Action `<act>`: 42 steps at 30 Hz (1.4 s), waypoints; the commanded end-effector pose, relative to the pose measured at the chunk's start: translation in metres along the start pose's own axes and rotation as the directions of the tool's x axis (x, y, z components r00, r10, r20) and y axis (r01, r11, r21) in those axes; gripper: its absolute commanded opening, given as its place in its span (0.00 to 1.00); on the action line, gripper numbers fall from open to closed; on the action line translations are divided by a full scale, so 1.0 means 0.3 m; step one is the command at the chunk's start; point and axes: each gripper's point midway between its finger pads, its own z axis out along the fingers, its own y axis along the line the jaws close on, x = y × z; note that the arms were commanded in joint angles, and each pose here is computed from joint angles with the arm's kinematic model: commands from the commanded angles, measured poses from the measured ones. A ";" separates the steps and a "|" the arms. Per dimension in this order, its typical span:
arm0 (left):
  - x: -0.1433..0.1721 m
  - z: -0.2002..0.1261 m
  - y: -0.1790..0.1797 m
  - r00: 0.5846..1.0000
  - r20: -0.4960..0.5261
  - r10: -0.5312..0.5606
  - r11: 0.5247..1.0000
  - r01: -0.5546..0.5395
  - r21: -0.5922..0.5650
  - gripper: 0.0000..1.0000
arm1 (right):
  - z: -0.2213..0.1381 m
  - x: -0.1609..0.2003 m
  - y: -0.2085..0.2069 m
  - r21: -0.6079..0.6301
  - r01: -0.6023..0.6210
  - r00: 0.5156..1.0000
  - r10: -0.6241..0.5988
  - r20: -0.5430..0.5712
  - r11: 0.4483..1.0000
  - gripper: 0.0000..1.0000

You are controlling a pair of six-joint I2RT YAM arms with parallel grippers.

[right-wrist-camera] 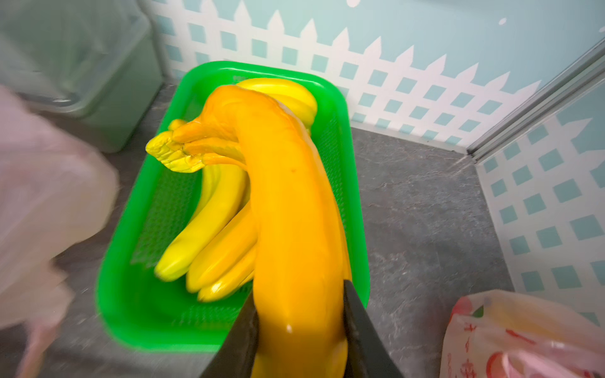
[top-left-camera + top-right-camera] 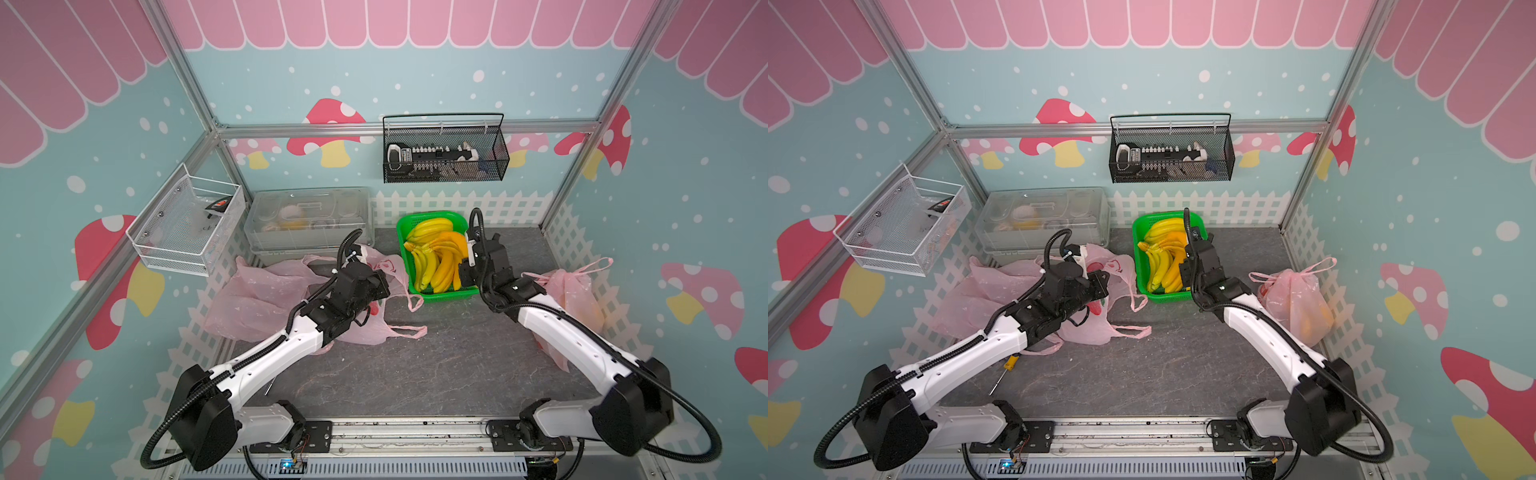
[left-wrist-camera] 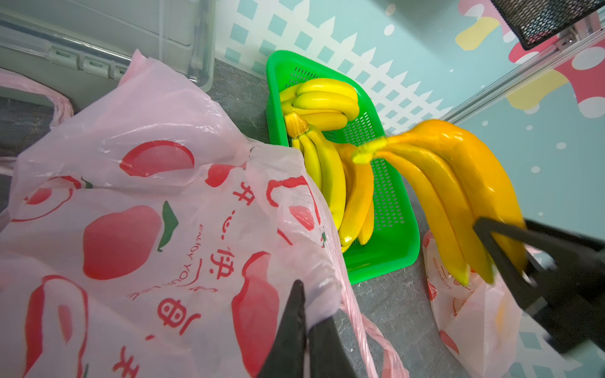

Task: Place the banana into a plastic bag & tie a knot
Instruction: Pick up the banana from the basket, then place the banana into the plastic bag.

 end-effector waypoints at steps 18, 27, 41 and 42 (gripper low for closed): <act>0.003 0.119 -0.079 0.999 -0.034 0.022 1.000 -0.021 0.013 0.00 | -0.335 0.361 0.260 -0.290 -0.150 0.977 0.097 -0.191 0.945 0.11; 0.014 0.124 -0.041 0.997 -0.048 0.052 0.998 -0.053 -0.022 0.00 | -0.344 0.430 0.226 -0.212 -0.124 0.969 0.072 -0.238 0.969 0.10; 0.047 0.095 -0.092 0.995 -0.069 0.078 0.996 -0.076 0.038 0.00 | -0.296 0.467 0.294 -0.235 -0.225 0.958 0.171 -0.229 0.946 0.12; 0.057 0.086 -0.096 0.994 -0.074 0.084 0.996 -0.081 0.043 0.00 | -0.295 0.440 0.302 -0.240 -0.234 0.960 0.185 -0.212 0.942 0.12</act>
